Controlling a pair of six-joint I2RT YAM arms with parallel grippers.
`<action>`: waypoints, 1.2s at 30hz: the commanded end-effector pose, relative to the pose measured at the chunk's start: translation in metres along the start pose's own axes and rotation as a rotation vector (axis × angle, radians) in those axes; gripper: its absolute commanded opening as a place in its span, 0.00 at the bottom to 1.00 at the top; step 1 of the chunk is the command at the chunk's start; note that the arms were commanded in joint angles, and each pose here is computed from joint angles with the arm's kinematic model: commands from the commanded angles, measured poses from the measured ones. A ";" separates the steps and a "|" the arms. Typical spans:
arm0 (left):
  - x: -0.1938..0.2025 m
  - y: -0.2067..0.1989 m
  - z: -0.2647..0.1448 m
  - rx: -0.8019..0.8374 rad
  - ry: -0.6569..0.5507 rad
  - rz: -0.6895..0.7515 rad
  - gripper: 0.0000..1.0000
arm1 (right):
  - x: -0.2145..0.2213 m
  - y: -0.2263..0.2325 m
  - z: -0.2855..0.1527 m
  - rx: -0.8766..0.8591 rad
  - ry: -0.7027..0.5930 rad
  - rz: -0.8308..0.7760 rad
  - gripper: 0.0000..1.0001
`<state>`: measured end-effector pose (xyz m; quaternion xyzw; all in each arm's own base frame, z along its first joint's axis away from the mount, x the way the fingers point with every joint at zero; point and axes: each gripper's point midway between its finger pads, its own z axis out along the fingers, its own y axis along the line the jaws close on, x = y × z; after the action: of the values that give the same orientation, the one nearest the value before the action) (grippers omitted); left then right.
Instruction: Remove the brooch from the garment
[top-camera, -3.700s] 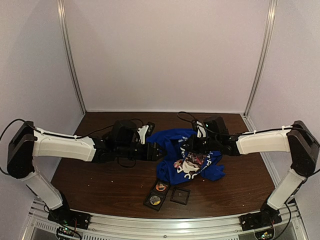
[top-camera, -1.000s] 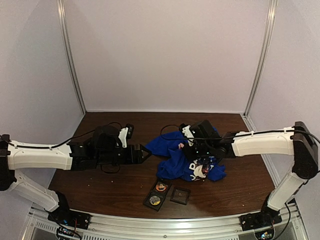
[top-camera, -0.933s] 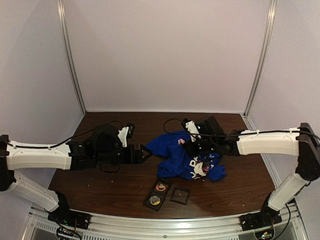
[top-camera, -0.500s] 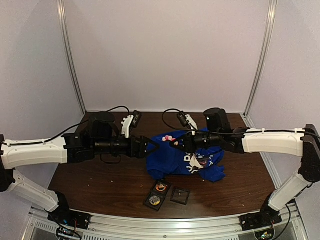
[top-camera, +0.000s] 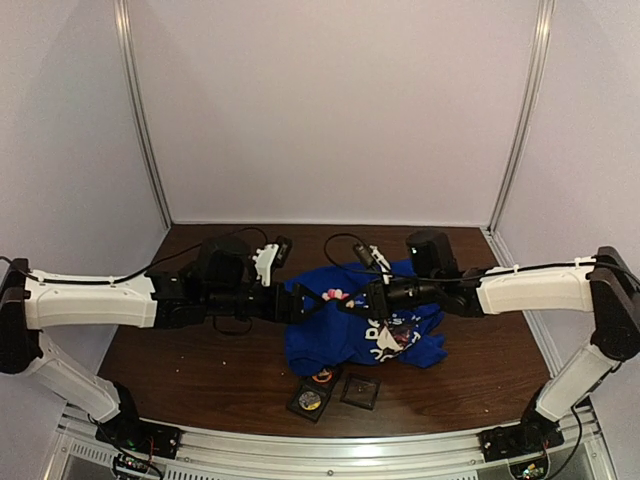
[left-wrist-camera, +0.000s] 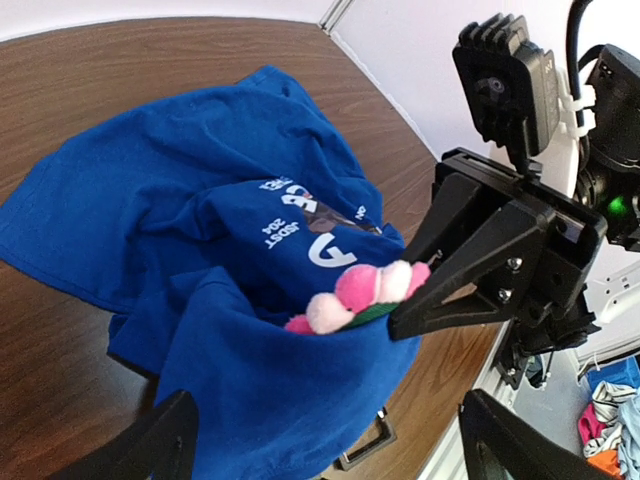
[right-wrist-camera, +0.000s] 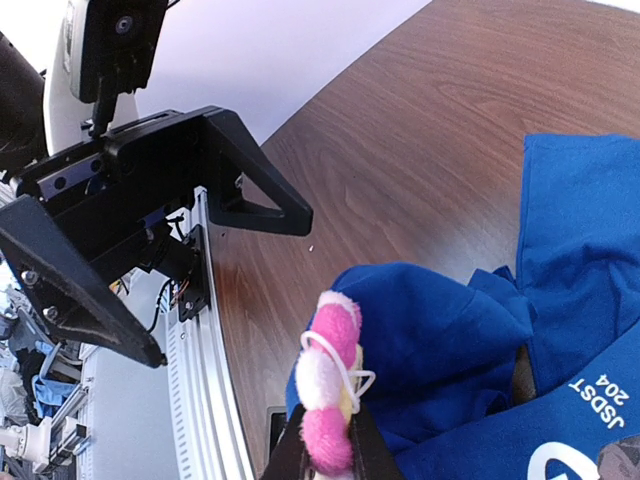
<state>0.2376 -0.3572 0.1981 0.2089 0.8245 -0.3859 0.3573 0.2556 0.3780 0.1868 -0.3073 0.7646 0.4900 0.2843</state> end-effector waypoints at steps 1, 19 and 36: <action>0.019 0.018 0.013 -0.026 0.015 -0.021 0.94 | 0.008 0.005 0.002 -0.074 -0.013 0.042 0.09; 0.063 0.017 0.054 0.084 0.175 0.011 0.51 | 0.007 0.008 0.001 -0.098 -0.026 0.059 0.08; 0.068 0.013 0.048 0.110 0.188 0.016 0.00 | 0.004 -0.027 -0.001 0.133 0.025 0.104 0.65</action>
<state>0.2207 -0.3813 0.1116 0.2628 0.8409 -0.3957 0.2593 0.2598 0.3746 0.1745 -0.2650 0.7890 0.4900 0.2590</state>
